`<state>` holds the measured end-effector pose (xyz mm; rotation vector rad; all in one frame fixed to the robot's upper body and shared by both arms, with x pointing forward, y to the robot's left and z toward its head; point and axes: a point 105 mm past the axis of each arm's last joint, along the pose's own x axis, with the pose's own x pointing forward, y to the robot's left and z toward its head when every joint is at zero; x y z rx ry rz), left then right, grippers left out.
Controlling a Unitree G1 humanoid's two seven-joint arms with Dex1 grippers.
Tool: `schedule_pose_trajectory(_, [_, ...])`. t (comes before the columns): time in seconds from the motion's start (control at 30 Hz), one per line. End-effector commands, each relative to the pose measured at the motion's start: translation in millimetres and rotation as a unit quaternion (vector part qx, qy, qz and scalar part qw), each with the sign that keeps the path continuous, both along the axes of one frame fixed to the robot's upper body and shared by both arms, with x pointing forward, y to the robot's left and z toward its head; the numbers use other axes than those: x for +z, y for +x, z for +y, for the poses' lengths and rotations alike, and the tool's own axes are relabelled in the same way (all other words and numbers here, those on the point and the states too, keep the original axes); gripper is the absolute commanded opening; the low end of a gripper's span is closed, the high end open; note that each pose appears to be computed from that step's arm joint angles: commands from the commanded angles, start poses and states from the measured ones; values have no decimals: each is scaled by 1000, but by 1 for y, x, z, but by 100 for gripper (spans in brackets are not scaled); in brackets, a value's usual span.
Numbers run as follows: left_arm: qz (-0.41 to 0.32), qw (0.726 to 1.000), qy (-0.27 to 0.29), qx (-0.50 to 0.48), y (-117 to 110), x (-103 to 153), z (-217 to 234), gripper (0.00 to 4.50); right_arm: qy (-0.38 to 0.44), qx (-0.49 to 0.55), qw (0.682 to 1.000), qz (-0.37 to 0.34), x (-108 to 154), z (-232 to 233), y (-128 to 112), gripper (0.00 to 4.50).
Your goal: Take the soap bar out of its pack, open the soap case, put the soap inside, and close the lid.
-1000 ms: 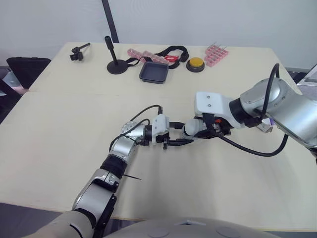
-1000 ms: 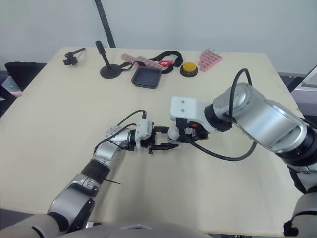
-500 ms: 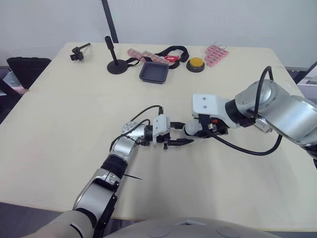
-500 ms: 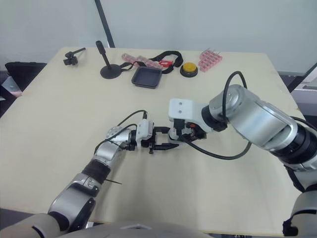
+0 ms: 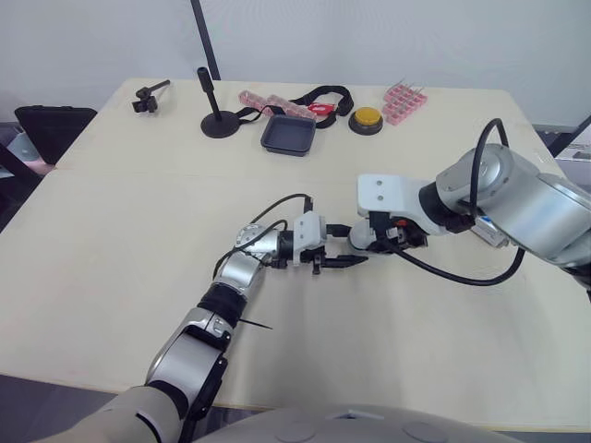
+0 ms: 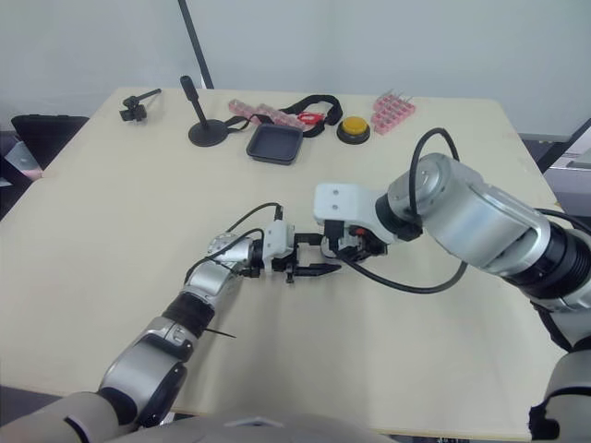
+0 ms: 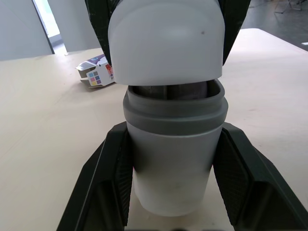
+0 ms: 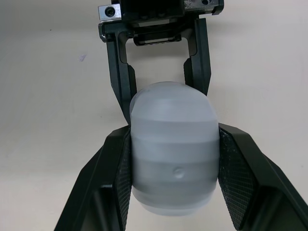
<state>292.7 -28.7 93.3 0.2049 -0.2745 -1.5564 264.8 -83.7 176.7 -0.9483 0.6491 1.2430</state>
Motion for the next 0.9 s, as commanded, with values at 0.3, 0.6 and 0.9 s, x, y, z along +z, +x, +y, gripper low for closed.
schedule_pose_trajectory(0.3, [-10, 999, -29, 27, 10, 16, 1, 184, -9, 28, 1000, -6, -6, 2, -3, 196])
schedule_pose_trajectory(0.6, [-8, 999, -34, 34, 11, 17, 1, 184, -18, 44, 999, -14, -11, -4, -2, 196])
schedule_pose_trajectory(0.9, [-8, 999, -35, 33, 10, 17, 0, 184, -31, 35, 999, -20, -17, -5, 3, 196])
